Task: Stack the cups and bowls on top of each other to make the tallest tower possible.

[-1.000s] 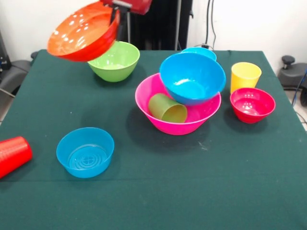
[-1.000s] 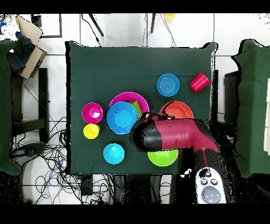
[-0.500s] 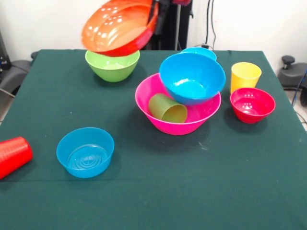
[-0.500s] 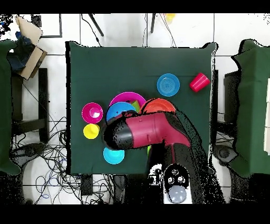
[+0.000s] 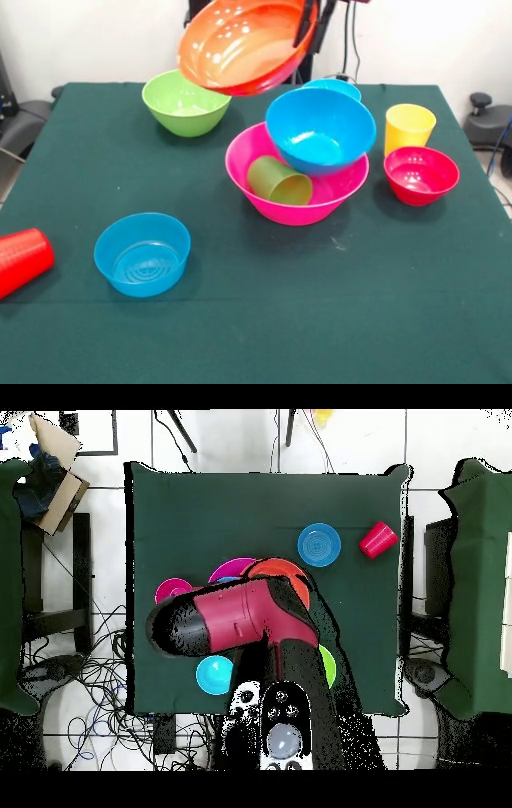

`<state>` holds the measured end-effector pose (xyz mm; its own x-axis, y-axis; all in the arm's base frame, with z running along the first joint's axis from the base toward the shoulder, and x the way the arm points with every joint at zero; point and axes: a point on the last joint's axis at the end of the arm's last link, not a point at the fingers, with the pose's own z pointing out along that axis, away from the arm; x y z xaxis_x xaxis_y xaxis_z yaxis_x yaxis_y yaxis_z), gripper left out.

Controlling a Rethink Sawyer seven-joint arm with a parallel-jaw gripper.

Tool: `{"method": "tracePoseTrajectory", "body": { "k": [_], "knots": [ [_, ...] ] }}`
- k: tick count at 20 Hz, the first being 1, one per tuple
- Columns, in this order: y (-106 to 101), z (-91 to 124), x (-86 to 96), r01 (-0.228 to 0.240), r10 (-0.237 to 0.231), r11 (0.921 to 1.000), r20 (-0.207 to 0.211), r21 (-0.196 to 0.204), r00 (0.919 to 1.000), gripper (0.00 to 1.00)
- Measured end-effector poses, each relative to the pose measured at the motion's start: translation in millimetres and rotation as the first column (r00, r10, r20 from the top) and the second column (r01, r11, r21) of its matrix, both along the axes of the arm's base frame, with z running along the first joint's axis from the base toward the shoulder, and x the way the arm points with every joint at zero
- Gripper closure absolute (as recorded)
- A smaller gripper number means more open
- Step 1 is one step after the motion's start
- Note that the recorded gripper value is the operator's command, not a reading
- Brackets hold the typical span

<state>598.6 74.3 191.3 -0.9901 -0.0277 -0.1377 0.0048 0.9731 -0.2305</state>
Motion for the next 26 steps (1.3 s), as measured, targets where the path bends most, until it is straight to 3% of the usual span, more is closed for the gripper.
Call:
{"method": "tracePoseTrajectory", "body": {
  "k": [4,10,17,21,26],
  "knots": [
    [6,-6,6.6,-0.005,0.005,1.0000,-0.001,0.000,1.0000,1.00],
    [-4,-26,2.5,0.006,-0.006,1.0000,-0.016,-0.005,0.9999,1.00],
    [-14,-51,-1.1,-0.007,0.006,0.9998,0.056,0.019,0.9984,1.00],
    [-23,-71,-15.1,-0.015,0.012,0.9995,0.103,0.029,0.9946,1.00],
    [-29,-87,-34.7,-0.022,0.019,0.9995,0.109,0.022,0.9938,1.00]
  ]
}}
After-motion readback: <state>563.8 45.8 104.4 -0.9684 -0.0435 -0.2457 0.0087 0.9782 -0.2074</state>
